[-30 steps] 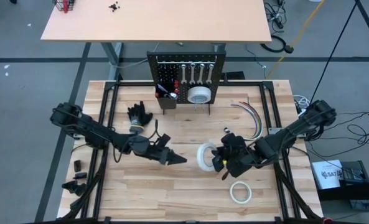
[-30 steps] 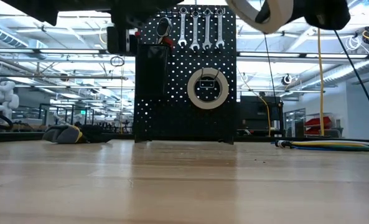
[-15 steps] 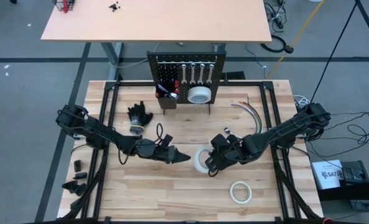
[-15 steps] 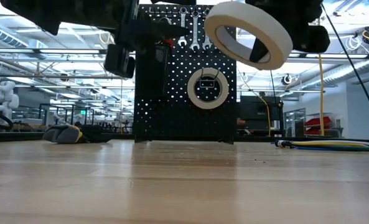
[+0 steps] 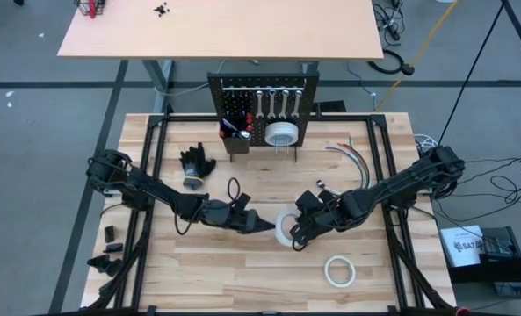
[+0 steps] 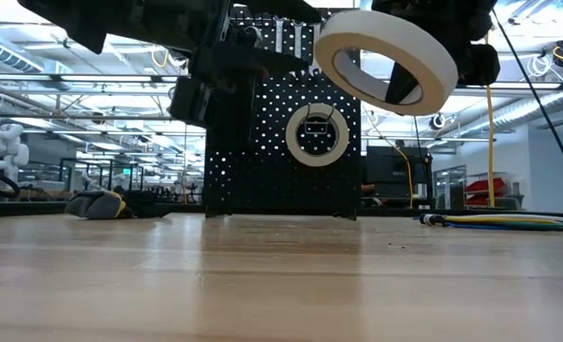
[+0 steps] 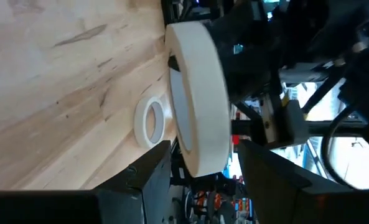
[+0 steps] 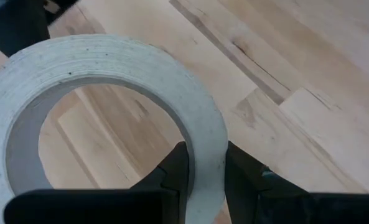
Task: Hang tools onto peg board
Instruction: Hang the white tape on the peg board
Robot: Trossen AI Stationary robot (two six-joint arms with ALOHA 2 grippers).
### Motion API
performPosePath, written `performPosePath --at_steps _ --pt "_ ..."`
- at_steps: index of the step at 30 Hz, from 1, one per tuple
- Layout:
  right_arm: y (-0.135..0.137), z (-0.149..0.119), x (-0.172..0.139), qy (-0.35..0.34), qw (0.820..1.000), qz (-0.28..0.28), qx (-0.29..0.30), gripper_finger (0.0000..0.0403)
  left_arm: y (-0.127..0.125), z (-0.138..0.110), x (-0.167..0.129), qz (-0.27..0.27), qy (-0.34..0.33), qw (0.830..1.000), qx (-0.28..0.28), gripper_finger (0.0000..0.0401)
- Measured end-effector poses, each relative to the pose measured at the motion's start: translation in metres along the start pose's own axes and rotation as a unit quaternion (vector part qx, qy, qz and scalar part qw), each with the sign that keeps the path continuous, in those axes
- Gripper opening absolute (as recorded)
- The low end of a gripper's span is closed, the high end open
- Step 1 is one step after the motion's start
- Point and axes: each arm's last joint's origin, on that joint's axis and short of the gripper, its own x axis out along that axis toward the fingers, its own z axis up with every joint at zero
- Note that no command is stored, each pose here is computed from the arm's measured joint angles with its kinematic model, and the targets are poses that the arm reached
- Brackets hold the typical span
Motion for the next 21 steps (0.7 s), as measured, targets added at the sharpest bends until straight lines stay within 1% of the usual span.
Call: performPosePath --at_steps 7,11,17,21 --pt "-0.001 0.001 0.0 0.001 1.0 -0.006 -0.001 0.0063 0.0 0.002 0.0 0.001 -0.016 1.0 -0.003 0.019" --pt "-0.003 0.003 0.006 0.001 1.0 -0.015 -0.003 0.0063 0.001 0.003 0.0 0.003 -0.03 0.999 -0.027 0.019" --pt "-0.005 0.004 0.021 0.007 0.999 -0.037 -0.009 0.0063 0.003 0.011 0.002 0.025 -0.047 0.997 -0.048 0.019" --pt "-0.005 0.005 0.03 0.01 0.999 -0.046 -0.014 0.0063 0.006 0.015 0.006 0.059 -0.042 0.996 -0.047 0.019"
